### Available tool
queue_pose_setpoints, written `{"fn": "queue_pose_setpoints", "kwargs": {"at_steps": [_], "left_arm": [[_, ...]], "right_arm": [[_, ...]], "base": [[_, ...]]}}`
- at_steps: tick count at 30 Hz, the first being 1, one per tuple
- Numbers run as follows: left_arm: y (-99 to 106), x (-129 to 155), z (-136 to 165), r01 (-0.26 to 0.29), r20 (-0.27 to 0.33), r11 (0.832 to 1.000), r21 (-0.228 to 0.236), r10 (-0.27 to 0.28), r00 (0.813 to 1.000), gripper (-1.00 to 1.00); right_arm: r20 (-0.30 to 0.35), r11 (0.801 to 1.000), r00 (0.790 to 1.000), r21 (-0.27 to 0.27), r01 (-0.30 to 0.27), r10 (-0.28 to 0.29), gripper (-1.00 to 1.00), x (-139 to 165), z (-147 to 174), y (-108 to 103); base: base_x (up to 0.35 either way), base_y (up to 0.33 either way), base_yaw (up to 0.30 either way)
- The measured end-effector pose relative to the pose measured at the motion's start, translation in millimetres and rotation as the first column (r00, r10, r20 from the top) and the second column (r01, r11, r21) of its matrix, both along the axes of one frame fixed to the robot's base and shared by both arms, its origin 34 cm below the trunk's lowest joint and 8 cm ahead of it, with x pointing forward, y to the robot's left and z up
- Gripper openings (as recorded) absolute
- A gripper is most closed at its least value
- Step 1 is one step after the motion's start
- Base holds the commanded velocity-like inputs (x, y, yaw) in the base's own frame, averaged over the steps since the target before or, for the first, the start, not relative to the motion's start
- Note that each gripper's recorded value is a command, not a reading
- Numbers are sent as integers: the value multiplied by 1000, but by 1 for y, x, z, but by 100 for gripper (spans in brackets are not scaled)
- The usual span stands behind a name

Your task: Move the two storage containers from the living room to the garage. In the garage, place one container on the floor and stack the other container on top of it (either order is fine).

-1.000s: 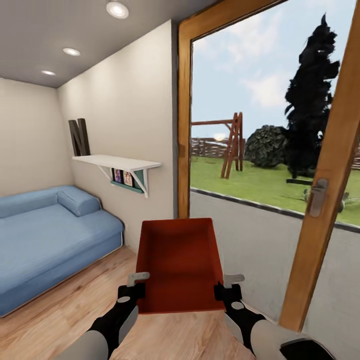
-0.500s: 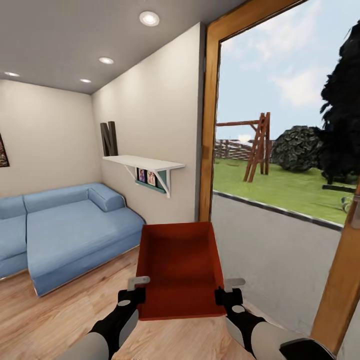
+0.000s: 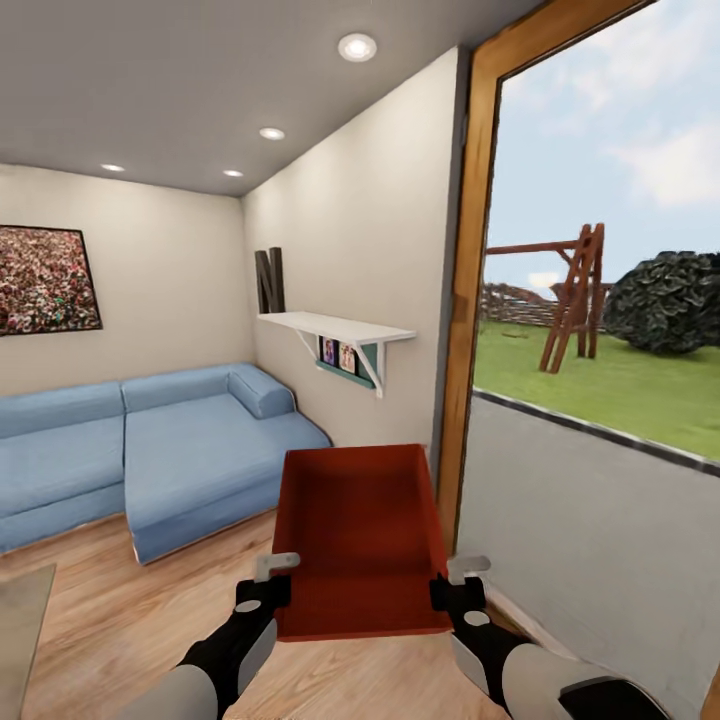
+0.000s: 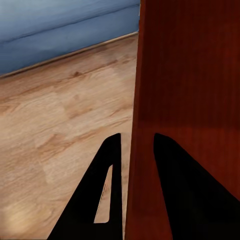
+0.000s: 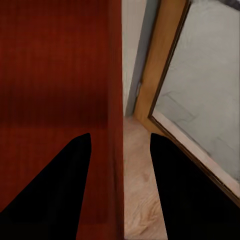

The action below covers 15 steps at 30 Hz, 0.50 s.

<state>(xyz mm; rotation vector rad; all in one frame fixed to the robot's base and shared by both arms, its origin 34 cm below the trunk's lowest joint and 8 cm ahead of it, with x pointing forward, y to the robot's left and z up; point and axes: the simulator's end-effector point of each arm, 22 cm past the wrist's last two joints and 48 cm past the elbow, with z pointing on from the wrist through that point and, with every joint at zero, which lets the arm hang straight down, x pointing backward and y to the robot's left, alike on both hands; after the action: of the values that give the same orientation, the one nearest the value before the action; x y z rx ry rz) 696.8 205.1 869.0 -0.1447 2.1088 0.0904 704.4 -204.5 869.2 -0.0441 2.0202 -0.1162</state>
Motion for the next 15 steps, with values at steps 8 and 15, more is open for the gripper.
{"fn": "queue_pose_setpoints", "kwargs": {"at_steps": [8, 15], "left_arm": [[0, 0, 3, 0, 5, 1000, 0, 0, 1000, -100], [0, 1, 5, 1, 9, 1000, 0, -1, 1000, -100]], "right_arm": [[5, 1000, 1000, 0, 0, 0, -100, 0, 3, 0], [9, 1000, 1000, 1, 0, 0, -100, 0, 5, 0]], "base": [[0, 0, 300], [0, 0, 300]]}}
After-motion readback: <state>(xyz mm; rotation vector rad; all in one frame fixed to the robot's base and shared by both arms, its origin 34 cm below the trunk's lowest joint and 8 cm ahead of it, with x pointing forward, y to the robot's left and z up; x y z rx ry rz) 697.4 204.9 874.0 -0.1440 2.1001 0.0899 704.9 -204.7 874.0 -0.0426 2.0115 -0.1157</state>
